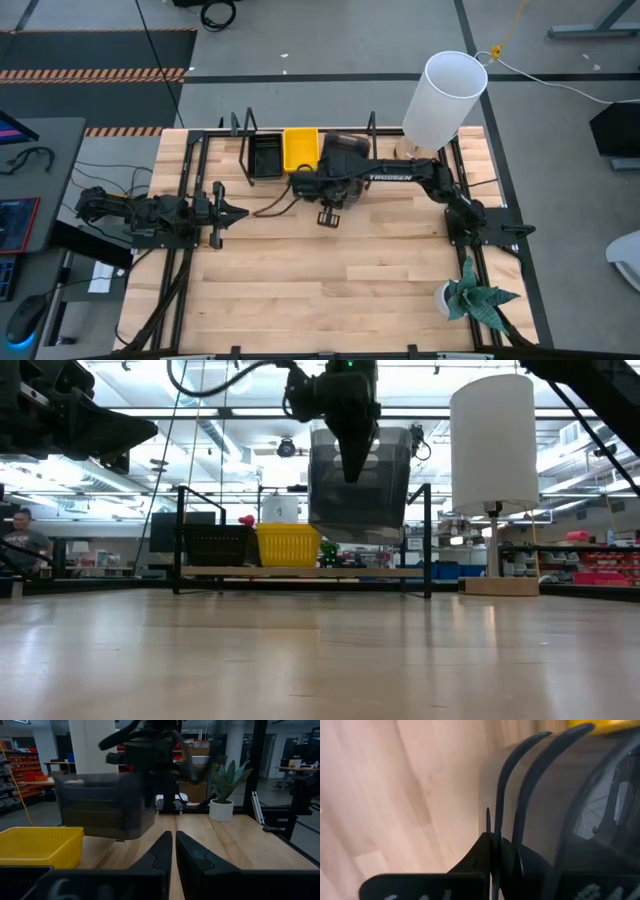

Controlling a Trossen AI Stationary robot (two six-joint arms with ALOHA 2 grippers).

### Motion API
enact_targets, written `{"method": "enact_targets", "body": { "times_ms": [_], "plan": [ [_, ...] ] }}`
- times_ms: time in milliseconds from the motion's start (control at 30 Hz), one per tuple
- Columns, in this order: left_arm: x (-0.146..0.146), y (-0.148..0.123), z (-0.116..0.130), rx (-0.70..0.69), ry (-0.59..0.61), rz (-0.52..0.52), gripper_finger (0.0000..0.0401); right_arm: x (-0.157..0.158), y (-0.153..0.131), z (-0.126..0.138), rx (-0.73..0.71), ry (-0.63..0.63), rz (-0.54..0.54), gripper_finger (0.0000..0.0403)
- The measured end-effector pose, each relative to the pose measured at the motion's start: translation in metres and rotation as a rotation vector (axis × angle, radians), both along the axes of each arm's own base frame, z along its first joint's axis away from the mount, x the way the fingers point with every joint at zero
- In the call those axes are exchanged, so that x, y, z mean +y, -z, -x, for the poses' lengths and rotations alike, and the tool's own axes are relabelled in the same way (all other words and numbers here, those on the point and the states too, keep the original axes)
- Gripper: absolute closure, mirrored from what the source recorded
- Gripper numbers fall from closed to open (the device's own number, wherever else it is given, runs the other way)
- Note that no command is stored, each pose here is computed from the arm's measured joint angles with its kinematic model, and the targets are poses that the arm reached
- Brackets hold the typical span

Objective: Stack baskets on shelf by color
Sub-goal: Put the stacked gray transparent bin on the shelf

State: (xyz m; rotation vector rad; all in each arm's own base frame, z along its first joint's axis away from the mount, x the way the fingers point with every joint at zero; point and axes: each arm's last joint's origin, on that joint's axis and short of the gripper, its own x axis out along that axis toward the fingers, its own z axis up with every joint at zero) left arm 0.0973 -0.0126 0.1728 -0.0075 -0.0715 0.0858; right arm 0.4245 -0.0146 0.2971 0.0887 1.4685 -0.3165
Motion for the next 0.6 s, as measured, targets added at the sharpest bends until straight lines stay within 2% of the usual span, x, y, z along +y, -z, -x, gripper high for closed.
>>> {"method": "enact_targets", "body": {
  "times_ms": [133, 367, 467, 600],
  "plan": [
    [0.0, 0.0, 0.0, 0.0, 0.0, 0.0, 0.0366, -0.017, 0.004, 0.001, 0.031, -0.06, 0.012, 0.0387],
    [0.0, 0.0, 0.0, 0.0, 0.0, 0.0, 0.0361, -0.044, 0.027, 0.007, 0.129, -0.022, 0.004, 0.0386],
    [0.0, 0.0, 0.0, 0.001, 0.0, 0.0, 0.0364, -0.05, 0.035, 0.009, 0.172, -0.033, 0.047, 0.0382],
    [0.0, 0.0, 0.0, 0.001, 0.0, 0.0, 0.037, -0.055, 0.041, 0.012, 0.206, -0.059, 0.049, 0.038]
  ]
}}
